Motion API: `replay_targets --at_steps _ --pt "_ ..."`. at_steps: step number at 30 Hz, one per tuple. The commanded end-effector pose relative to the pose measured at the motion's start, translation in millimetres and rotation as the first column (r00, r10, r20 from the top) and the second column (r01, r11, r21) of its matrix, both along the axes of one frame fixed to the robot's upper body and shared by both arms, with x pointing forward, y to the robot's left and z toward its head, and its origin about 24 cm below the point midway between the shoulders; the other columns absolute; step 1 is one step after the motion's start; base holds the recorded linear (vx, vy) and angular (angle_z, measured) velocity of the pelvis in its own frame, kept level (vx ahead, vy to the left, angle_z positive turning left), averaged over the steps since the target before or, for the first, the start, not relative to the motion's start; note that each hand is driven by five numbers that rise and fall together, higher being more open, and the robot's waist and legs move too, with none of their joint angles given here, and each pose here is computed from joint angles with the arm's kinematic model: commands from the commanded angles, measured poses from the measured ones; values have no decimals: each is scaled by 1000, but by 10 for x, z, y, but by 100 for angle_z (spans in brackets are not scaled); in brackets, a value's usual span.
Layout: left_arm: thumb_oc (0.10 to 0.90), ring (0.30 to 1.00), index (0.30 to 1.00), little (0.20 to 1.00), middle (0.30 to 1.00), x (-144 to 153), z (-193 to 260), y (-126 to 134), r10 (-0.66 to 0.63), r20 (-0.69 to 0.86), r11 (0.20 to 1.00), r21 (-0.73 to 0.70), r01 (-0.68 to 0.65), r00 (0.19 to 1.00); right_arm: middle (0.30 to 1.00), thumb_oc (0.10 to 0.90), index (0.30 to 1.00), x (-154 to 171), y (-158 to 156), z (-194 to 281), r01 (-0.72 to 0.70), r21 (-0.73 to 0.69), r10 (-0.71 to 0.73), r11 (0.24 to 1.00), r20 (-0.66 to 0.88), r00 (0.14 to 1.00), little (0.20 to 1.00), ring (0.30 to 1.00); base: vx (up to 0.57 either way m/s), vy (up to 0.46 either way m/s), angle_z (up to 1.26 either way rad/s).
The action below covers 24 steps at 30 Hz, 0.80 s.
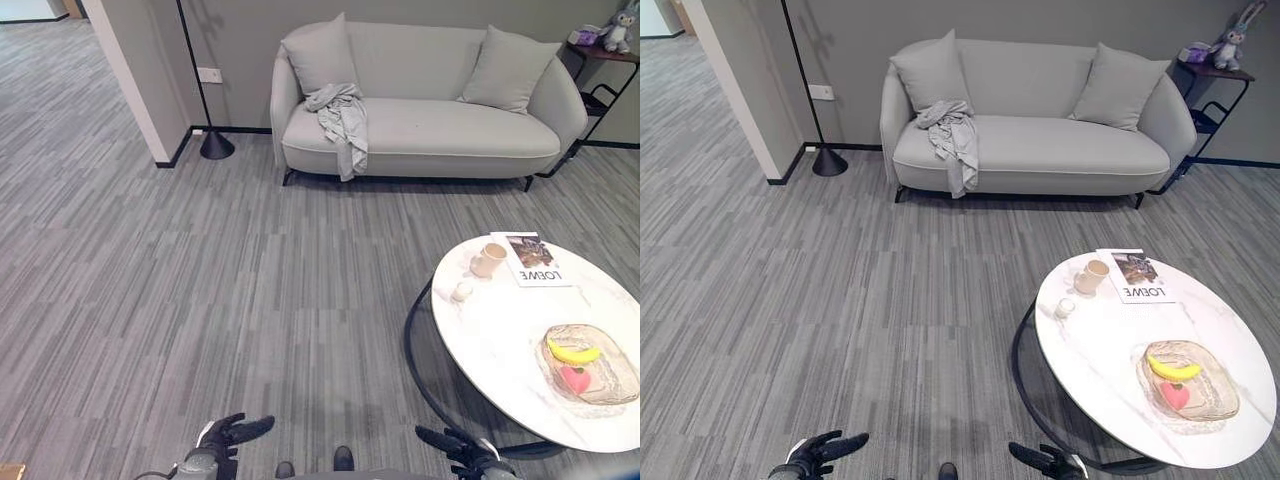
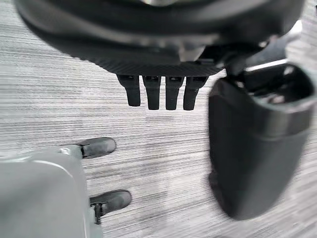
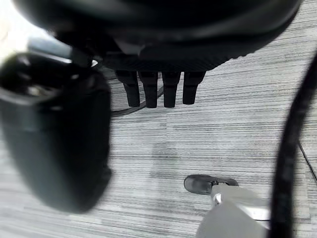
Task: Hang the clothes on the sofa on the clothes rack.
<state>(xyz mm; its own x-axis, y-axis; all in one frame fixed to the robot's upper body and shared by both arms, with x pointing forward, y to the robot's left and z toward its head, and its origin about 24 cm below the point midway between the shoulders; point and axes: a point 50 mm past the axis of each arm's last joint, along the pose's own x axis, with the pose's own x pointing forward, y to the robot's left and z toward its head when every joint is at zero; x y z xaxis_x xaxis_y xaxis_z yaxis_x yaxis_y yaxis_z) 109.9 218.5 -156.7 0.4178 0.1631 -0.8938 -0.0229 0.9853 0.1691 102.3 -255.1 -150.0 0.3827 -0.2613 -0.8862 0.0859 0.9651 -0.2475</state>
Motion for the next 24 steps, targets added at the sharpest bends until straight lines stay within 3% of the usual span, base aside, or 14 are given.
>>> replay_targets --at_steps 1,5,16,24 --pt "800 900 900 900 900 219 92 103 57 96 998 2 -58 994 900 800 900 143 -98 78 4 -32 -2 999 68 998 900 900 -19 -15 -8" --pt "800 900 900 900 900 270 117 121 47 113 999 20 -50 992 900 800 900 167 -85 81 -18 -34 20 999 69 997 900 900 -6 -9 -3" --pt "800 900 900 900 900 551 256 147 -128 170 989 97 113 977 900 800 900 516 -78 219 -145 -81 156 986 138 978 900 900 2 -3 0" --pt "800 900 900 900 900 483 194 104 -52 140 998 42 46 989 900 800 900 587 21 207 -200 -67 207 978 130 970 900 900 63 -61 3"
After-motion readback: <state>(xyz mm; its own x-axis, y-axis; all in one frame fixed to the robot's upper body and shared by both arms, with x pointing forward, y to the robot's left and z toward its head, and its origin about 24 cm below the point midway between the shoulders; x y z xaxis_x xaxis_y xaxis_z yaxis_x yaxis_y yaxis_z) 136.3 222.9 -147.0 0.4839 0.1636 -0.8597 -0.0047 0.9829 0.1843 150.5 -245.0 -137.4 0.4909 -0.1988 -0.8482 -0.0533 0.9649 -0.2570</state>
